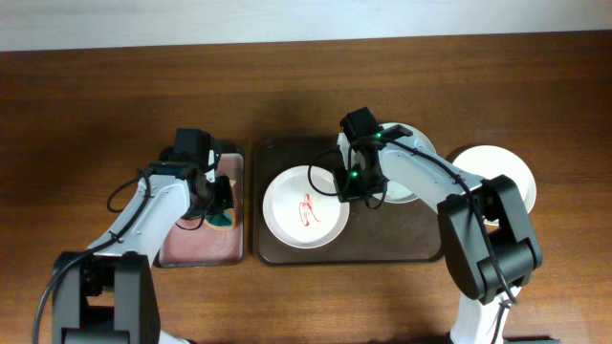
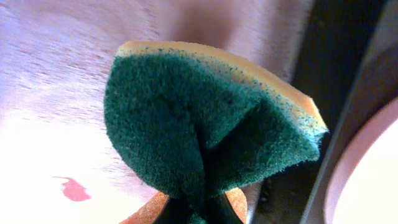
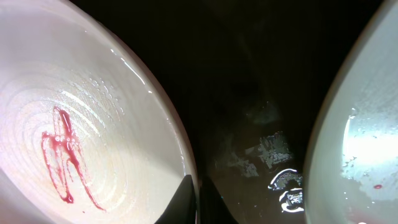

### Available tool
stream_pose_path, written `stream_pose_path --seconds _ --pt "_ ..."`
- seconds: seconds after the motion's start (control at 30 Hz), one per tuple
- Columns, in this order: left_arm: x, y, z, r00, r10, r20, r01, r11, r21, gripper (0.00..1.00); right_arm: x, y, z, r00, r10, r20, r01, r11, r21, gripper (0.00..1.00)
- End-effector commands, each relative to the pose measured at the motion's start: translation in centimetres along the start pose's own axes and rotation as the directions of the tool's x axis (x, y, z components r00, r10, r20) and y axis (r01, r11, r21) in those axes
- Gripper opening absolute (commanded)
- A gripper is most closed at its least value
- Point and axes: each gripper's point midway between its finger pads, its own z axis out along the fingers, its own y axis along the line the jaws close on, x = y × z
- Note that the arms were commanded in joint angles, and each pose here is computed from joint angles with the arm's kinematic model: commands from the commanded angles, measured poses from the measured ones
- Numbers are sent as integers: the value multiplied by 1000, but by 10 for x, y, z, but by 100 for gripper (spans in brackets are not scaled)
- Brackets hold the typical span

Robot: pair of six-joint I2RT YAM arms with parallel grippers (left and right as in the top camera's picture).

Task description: Clean dirty plates on tray and stack at the side

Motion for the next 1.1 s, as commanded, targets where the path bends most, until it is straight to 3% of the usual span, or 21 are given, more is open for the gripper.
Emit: stream_pose_path --seconds 0.0,0.33,0.47,0.57,0.67,0.73,0.83,0.97,1.07 --pt "6 -19 2 999 -16 -38 20 993 113 0 3 -3 2 1000 -4 -5 4 1000 21 4" --pt "21 -60 2 994 106 -42 -98 983 156 0 5 -3 2 1000 -3 -11 3 1000 23 4" --pt "-2 -47 -11 994 104 26 -105 993 49 0 7 -3 2 1000 -1 -18 1 1000 24 4" --pt "-33 -65 -53 986 108 128 -120 989 90 0 7 -4 2 1000 0 -20 1 1000 24 4" --pt "-38 -100 -77 974 141 178 -177 962 206 0 7 -3 2 1000 0 -20 1 1000 24 4" --pt "-29 -126 -77 969 182 167 -224 931 286 0 7 -3 2 1000 0 -21 1 1000 24 4" --pt "-9 -156 -62 960 248 128 -276 911 306 0 8 -3 2 1000 0 -25 0 1000 24 4" --pt "24 -178 -21 987 158 -40 -140 946 292 0 9 -4 2 1000 2 -29 -1 1000 25 4" --pt "37 -188 2 986 140 -94 -110 955 275 0 11 -4 2 999 4 -37 -3 1000 27 4"
